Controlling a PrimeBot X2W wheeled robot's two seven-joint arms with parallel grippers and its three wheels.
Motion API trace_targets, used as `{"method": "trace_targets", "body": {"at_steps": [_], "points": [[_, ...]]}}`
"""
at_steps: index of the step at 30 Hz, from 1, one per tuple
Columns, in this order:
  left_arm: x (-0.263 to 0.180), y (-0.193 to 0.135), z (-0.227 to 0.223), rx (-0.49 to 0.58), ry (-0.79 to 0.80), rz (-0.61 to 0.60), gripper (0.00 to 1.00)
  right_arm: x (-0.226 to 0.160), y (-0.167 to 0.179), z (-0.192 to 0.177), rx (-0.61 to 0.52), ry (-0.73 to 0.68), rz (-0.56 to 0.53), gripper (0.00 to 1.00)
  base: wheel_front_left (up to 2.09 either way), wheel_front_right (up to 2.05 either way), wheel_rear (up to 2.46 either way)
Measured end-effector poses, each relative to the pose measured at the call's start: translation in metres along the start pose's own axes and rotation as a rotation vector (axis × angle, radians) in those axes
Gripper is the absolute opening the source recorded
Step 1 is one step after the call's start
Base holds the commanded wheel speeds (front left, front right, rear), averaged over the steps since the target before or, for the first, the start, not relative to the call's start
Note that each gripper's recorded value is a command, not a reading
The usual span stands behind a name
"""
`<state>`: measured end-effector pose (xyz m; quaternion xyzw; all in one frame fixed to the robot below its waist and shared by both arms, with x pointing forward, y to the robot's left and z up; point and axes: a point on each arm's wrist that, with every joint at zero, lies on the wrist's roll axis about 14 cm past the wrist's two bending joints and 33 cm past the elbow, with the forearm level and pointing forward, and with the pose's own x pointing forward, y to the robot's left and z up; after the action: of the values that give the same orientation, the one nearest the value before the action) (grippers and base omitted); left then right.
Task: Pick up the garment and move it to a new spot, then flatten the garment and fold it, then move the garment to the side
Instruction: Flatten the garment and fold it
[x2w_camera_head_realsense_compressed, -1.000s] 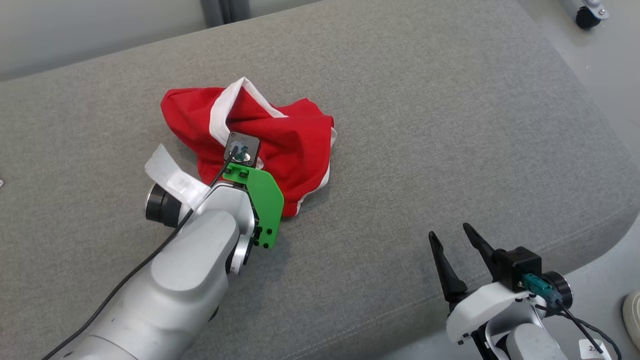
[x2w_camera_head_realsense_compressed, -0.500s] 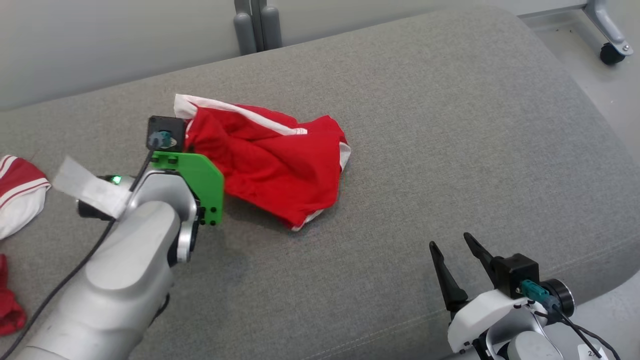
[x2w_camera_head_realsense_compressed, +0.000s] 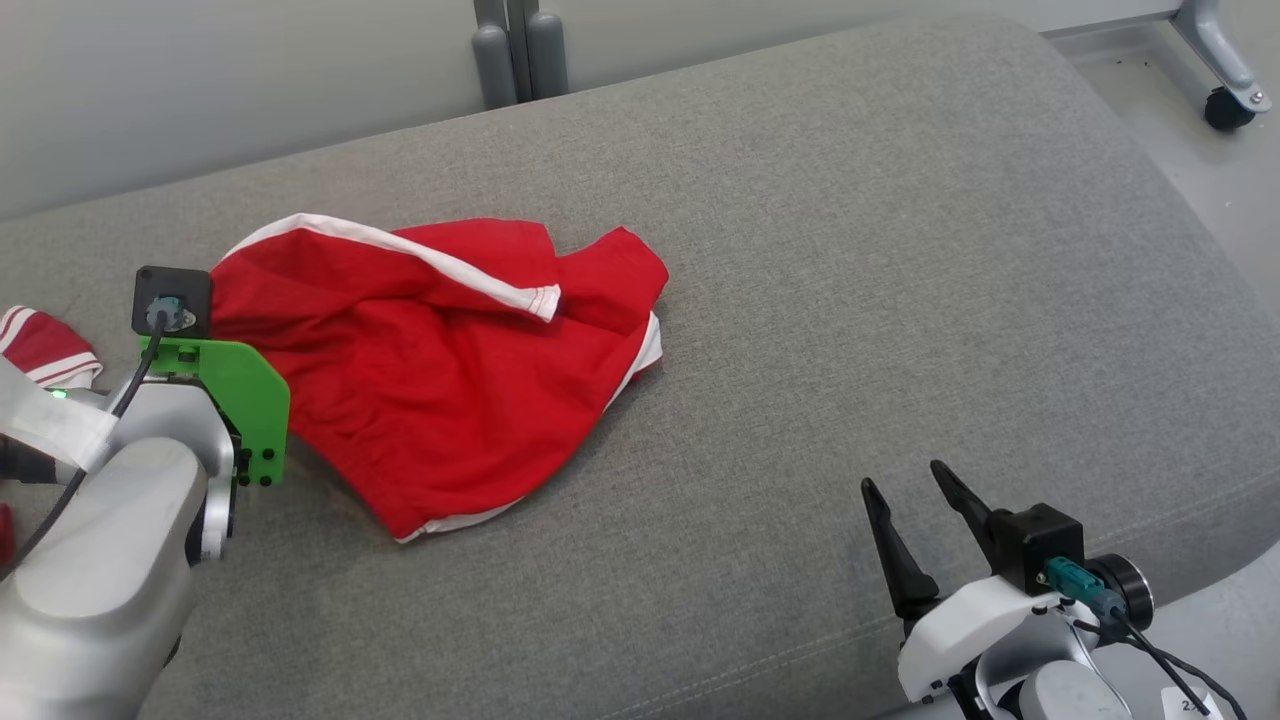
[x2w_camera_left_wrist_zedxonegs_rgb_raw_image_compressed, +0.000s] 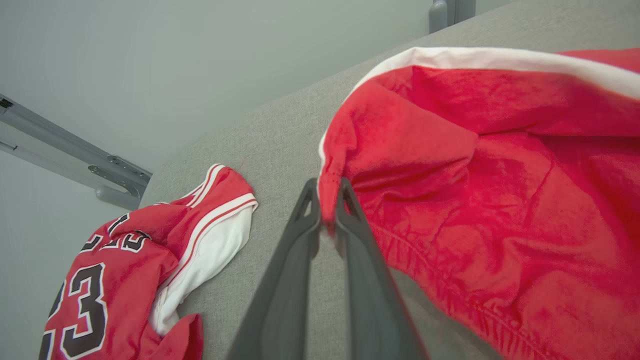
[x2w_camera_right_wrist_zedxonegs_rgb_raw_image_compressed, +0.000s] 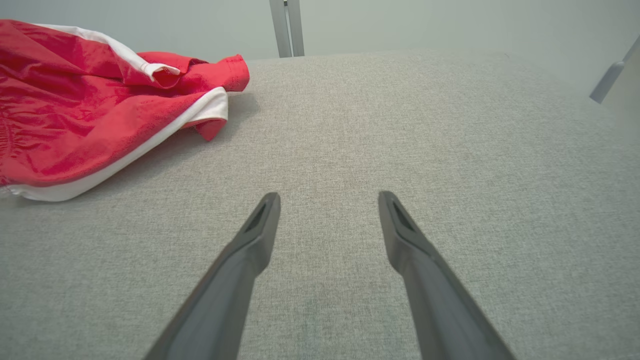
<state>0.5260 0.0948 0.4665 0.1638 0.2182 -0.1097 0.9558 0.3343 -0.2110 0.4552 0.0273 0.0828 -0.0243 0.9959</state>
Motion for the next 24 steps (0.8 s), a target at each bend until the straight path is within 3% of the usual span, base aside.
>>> {"method": "trace_targets", "body": {"at_steps": [10, 17, 18, 19, 24], "points": [[0.023, 0.026, 0.030, 0.125, -0.120, 0.067, 0.00, 0.004, -0.004, -0.005, -0.007, 0.022, -0.012, 1.00, 0.00, 0.00, 0.00], [0.035, 0.032, 0.038, 0.146, -0.133, 0.099, 0.00, 0.003, -0.011, -0.008, -0.010, 0.032, -0.034, 1.00, 0.00, 0.00, 0.00], [0.037, 0.030, 0.035, 0.128, -0.112, 0.094, 0.47, 0.003, -0.011, -0.009, -0.009, 0.039, -0.035, 1.00, 0.00, 0.00, 0.00], [0.038, 0.020, 0.030, 0.094, -0.093, 0.065, 1.00, 0.004, -0.011, -0.010, -0.009, 0.041, -0.035, 1.00, 0.00, 0.00, 0.00], [0.033, -0.008, -0.005, 0.022, 0.001, -0.023, 1.00, 0.007, -0.009, -0.009, -0.008, 0.038, -0.027, 1.00, 0.00, 0.00, 0.00]]}}
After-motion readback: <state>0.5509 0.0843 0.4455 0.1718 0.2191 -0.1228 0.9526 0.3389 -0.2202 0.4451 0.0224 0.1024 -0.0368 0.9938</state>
